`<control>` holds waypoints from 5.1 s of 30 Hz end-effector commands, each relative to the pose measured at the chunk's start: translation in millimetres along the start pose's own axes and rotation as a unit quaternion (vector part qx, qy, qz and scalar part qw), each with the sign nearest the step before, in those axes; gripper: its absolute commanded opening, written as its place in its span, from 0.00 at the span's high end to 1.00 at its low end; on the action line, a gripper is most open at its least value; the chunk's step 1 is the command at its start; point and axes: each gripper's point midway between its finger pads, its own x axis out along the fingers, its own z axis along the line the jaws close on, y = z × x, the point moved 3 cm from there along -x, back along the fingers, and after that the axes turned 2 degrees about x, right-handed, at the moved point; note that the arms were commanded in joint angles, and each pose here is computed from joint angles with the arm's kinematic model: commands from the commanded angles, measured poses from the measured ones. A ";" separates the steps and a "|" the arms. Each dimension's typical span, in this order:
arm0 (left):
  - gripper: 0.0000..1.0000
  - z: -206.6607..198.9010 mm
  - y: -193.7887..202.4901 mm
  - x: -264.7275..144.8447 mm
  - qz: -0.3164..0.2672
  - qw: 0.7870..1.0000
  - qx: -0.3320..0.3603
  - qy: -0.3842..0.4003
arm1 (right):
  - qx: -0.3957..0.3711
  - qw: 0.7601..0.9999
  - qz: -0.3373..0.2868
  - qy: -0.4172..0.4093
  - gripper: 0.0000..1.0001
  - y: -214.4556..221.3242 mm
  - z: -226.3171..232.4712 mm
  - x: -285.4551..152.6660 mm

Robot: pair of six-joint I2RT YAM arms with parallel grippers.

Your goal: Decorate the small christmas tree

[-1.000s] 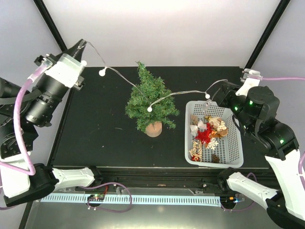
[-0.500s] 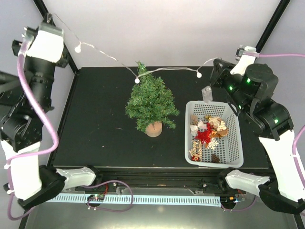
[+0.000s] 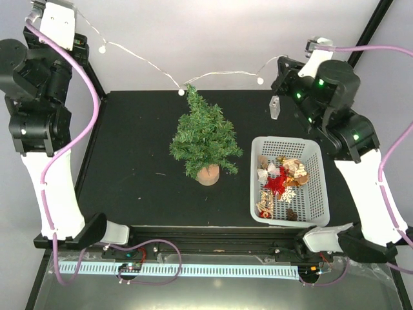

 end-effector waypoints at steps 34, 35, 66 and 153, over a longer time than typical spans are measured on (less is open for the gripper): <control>0.98 -62.1 130.9 0.6 0.090 0.985 -0.066 0.134 | -0.094 0.974 0.177 0.106 0.99 159.9 -50.4 34.2; 0.98 -61.8 129.7 -1.1 0.088 0.985 -0.065 0.133 | -0.100 0.971 0.184 0.113 0.99 169.4 -53.4 32.8; 0.98 -45.2 126.9 -36.4 0.088 0.990 -0.055 0.098 | -0.040 0.961 0.269 0.039 0.99 247.6 -24.7 -1.9; 0.98 -201.0 22.0 -160.4 0.030 0.806 -0.157 0.570 | -0.068 0.969 0.216 0.100 0.22 247.9 -22.5 -7.8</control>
